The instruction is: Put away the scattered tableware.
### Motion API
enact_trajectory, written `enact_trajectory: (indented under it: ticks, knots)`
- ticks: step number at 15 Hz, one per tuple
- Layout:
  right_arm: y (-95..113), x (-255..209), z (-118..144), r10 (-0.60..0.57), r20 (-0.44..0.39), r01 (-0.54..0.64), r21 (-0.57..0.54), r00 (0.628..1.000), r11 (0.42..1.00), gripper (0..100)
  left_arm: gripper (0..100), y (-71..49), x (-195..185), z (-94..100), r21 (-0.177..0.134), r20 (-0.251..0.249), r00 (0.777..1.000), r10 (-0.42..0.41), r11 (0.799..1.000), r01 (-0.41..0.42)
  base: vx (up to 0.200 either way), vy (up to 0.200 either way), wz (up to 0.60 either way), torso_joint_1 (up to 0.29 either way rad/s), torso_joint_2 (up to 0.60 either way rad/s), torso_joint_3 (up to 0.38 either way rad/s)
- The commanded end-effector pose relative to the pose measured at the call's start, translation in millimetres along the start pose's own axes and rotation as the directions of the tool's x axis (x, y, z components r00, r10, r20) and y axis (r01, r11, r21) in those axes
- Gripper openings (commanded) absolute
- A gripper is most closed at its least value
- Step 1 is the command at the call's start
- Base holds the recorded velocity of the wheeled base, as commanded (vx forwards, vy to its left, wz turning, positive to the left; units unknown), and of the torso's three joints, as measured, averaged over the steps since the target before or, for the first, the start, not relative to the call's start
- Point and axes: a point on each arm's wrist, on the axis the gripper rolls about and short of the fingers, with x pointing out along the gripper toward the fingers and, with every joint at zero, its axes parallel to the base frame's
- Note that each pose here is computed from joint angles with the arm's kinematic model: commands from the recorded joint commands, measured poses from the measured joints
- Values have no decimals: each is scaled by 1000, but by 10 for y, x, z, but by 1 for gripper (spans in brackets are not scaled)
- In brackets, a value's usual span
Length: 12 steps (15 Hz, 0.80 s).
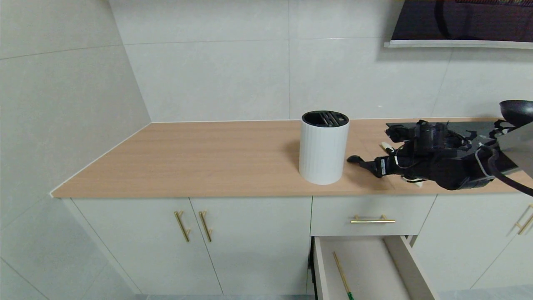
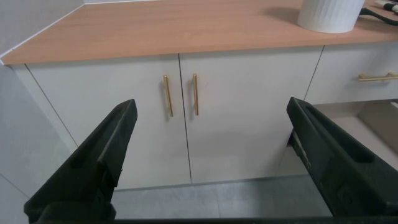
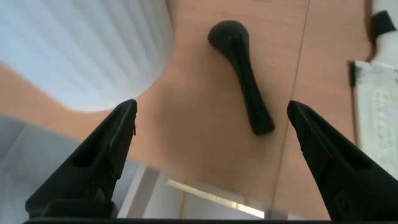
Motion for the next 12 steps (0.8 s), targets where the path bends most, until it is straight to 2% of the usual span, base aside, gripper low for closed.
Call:
enact_trajectory:
  ticks: [1, 3, 6, 12]
  knots:
    - [-54, 292, -291, -30, -8, 30, -17, 1000, 999, 100, 100, 0, 0, -1, 0, -1, 1000, 0, 1000, 0, 0, 0, 0, 0, 0, 0]
    - [-156, 413, -380, -70, 7, 70, -27, 998, 997, 100, 100, 0, 0, -1, 0, -1, 1000, 0, 1000, 0, 0, 0, 0, 0, 0, 0]
    - [-243, 437, -380, -87, 15, 88, -22, 996, 996, 100, 100, 0, 0, -1, 0, -1, 1000, 0, 1000, 0, 0, 0, 0, 0, 0, 0]
    - [-293, 533, -485, -93, 0, 93, -20, 996, 995, 100, 100, 0, 0, -1, 0, -1, 1000, 0, 1000, 0, 0, 0, 0, 0, 0, 0]
